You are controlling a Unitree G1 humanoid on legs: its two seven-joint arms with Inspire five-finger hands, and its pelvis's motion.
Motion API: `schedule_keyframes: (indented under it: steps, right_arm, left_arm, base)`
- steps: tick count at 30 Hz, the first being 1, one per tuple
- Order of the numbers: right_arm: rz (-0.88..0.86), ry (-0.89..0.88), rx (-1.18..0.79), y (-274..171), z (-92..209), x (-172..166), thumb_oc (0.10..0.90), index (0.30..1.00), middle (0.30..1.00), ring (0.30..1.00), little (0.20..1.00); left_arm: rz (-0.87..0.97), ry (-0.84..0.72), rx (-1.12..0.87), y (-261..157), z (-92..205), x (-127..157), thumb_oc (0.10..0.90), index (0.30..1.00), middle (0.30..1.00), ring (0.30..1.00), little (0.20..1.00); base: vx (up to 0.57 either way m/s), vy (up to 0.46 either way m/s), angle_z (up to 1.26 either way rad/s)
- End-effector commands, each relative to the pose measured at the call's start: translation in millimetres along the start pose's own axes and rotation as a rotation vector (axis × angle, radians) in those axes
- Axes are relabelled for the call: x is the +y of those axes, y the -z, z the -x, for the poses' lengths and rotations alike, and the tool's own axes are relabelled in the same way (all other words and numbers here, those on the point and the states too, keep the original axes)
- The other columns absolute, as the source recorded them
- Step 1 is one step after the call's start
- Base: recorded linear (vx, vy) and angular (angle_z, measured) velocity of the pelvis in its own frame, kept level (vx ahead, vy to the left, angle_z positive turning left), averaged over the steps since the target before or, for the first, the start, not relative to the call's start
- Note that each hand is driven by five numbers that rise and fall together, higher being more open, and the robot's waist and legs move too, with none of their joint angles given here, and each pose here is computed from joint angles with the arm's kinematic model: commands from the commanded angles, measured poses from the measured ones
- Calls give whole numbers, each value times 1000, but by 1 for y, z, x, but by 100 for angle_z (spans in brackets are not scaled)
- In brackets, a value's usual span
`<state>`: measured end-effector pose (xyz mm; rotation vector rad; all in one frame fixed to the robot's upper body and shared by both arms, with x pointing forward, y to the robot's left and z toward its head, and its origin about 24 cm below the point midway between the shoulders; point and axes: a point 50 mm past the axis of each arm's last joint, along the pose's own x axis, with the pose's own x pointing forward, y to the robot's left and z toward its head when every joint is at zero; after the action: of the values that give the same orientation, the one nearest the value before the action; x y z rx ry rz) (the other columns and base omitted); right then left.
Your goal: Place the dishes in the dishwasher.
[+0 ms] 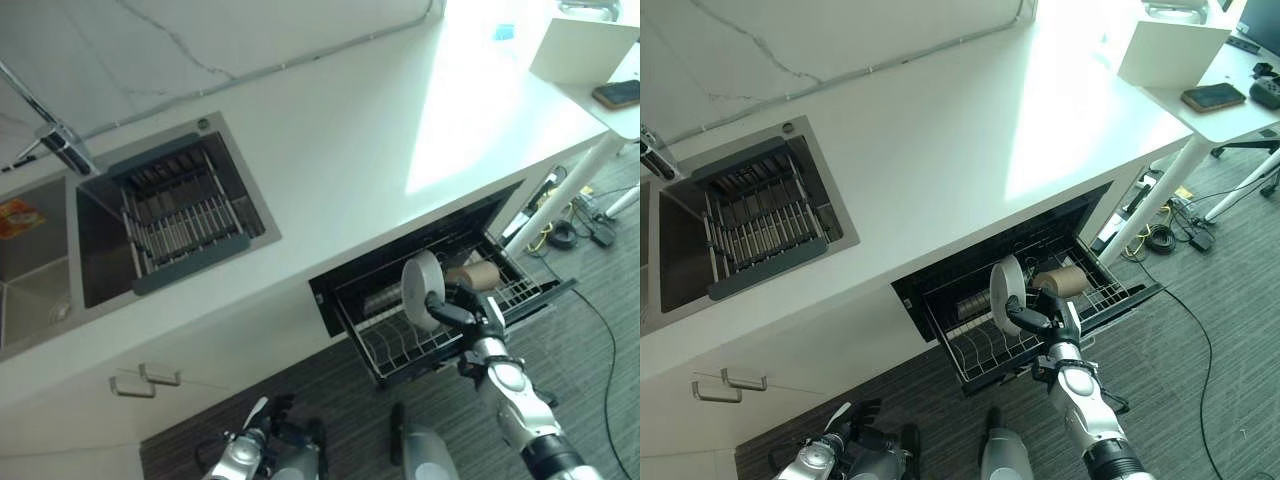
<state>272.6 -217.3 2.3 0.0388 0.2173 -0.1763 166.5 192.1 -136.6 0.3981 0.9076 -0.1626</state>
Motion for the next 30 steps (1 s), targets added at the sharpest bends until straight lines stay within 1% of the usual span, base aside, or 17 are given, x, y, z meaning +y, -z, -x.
schedule_keyframes:
  steps: [1,2,3,5,12,13,15,16,18,21,25,26,28,29,30]
  right_arm:
    - [47,19,-357,-75,-16,13,400,300,300,300,300]
    - [71,46,-360,-76,-18,10,400,300,300,300,300]
    - [129,128,-362,-75,-21,3,400,300,300,300,300]
    - [201,226,-362,-76,-27,-2,400,300,300,300,300]
    - [347,402,-421,-93,-39,-1,400,300,300,300,300]
    - [410,441,-429,-96,-41,-1,400,300,300,300,300]
    - [473,458,-432,-98,-44,-1,400,300,300,300,300]
    - [529,502,-429,-98,-45,-4,400,300,300,300,300]
    - [562,524,-413,-96,-47,-10,400,300,300,300,300]
    - [695,542,-425,-95,-48,-13,400,300,300,300,300]
    - [826,482,-359,-86,-52,-11,400,300,300,300,300]
    - [874,462,-309,-80,-54,-13,400,300,300,300,300]
    - [914,443,-242,-74,-56,-16,400,300,300,300,300]
    - [920,420,-175,-66,-57,-19,800,900,900,900,900]
    - [883,368,-25,-51,-58,-24,800,900,900,900,900]
  left_arm:
    - [-11,39,56,27,9,-5,800,900,900,900,900]
    - [-9,41,46,26,9,-5,800,900,900,900,900]
    - [-8,47,29,24,9,-4,800,900,900,900,900]
    - [-19,63,2,17,8,-4,800,900,900,900,900]
    - [-40,69,-54,4,5,-5,800,900,900,900,900]
    - [-37,71,-61,4,5,-6,800,900,900,900,900]
    - [-41,78,-67,3,5,-7,800,900,900,900,900]
    - [-51,87,-72,1,5,-6,800,900,900,900,900]
    - [-73,100,-81,-1,5,-8,800,900,900,900,900]
    - [-101,141,-112,-3,6,-13,800,900,900,900,900]
    - [-130,192,-168,-9,8,-21,800,900,900,900,900]
    - [-137,211,-189,-12,9,-23,800,900,900,900,900]
    - [-132,225,-216,-16,9,-24,800,900,900,900,900]
    - [-130,233,-241,-22,10,-24,800,900,900,900,900]
    - [-132,244,-264,-28,10,-23,800,900,900,900,900]
  base:
    - [0,0,0]
    - [0,33,9]
    - [-5,44,11]
    - [-17,45,11]
    - [-55,5,6]
    - [-39,33,8]
    - [-35,31,13]
    - [-24,17,18]
    - [-33,20,15]
    - [-30,82,10]
    - [-15,85,3]
    - [-17,82,4]
    - [-24,62,6]
    - [-42,42,9]
    - [-49,25,13]
